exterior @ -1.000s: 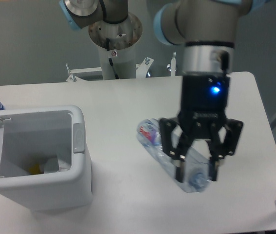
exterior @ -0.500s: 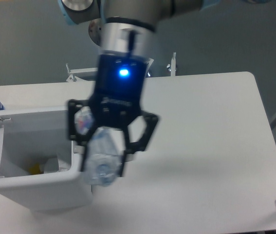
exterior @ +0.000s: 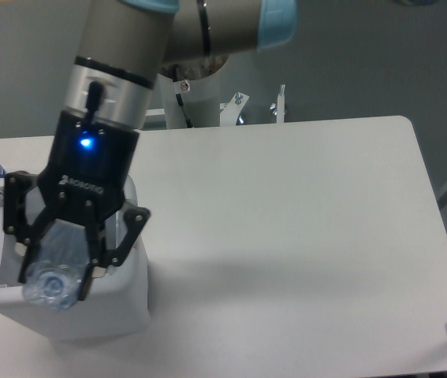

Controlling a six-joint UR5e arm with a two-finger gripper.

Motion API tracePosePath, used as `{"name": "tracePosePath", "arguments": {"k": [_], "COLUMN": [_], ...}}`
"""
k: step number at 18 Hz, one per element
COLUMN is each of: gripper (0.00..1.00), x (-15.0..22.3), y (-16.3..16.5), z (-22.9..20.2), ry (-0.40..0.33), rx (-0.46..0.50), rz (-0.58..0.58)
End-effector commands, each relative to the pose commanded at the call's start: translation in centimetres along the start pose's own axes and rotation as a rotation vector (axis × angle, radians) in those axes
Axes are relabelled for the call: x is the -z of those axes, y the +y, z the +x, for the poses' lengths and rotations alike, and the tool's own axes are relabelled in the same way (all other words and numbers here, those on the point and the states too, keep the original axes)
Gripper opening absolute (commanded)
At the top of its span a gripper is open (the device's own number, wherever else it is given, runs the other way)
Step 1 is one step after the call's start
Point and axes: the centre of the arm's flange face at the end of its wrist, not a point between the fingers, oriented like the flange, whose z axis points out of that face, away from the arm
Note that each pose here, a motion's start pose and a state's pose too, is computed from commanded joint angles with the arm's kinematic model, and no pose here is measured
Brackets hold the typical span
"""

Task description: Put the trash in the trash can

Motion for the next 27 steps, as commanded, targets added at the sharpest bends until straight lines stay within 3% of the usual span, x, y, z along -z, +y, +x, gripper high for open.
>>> {"name": "tracePosePath", "arguments": {"k": [5, 12, 14, 15, 16, 17, 23, 27], "gripper": [0.48, 0.49, 0.55, 0.67, 0.90, 0.98, 1.00, 1.00], "x": [-2.5, -3.6, -4.0, -4.1, -4.1, -3.9, -2.5, 1.7], "y": [2.6, 3.3, 3.8, 4.0, 4.1, 4.0, 3.4, 2.3], "z": [1.0, 3.6, 4.0, 4.1, 4.1, 4.2, 3.0, -2.6], "ry": [0.030, 0.069, 0.080, 0.081, 0.082, 0.082, 0.058, -0.034], "rx": [-0.018, -0.054, -0.112, -0.128, -0.141, -0.150, -0.132, -0.094], "rz": [-0.055, -0.073, -0.081, -0.085, -0.086, -0.083, -0.067, -0.028]}}
